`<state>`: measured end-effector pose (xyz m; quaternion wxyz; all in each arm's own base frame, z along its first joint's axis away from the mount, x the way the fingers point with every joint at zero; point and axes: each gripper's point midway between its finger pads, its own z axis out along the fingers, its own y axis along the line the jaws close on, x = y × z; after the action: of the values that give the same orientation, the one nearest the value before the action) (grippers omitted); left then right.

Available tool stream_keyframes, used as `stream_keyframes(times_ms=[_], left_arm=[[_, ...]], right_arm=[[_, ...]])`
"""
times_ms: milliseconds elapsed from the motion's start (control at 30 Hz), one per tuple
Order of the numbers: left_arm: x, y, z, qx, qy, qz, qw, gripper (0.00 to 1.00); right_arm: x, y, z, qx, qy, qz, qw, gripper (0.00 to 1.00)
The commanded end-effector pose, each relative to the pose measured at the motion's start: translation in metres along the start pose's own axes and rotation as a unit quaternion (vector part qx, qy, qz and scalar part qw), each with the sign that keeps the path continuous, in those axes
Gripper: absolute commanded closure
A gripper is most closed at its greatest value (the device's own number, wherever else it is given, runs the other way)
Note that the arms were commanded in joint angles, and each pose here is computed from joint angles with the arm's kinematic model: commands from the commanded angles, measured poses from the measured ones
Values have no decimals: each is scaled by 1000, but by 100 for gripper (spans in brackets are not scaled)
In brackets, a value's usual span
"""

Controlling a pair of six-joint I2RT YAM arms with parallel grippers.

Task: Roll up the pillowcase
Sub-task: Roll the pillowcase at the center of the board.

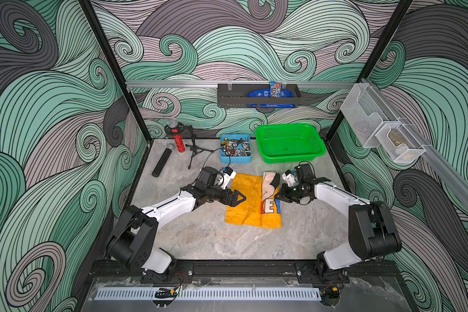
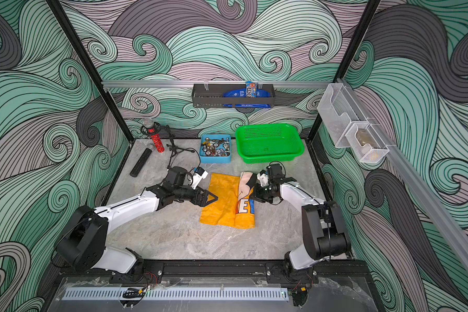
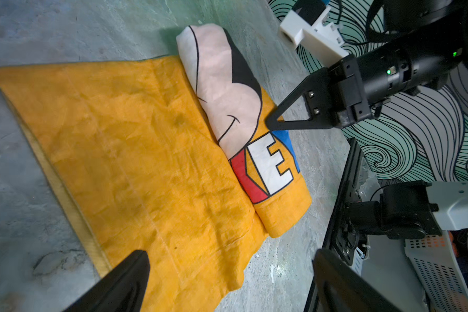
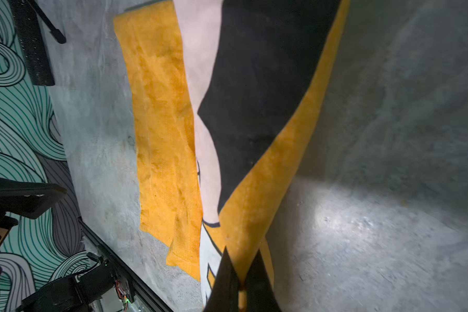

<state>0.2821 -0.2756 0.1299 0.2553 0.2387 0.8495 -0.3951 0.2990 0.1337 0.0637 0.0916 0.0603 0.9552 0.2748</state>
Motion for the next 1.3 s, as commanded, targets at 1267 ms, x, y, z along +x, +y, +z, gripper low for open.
stream_keyframes(times_ms=[1267], left_arm=[[5,-84,22,121,-7,17,992,4]], right_arm=[[-74,161,51,-227,-6,-116,967,65]])
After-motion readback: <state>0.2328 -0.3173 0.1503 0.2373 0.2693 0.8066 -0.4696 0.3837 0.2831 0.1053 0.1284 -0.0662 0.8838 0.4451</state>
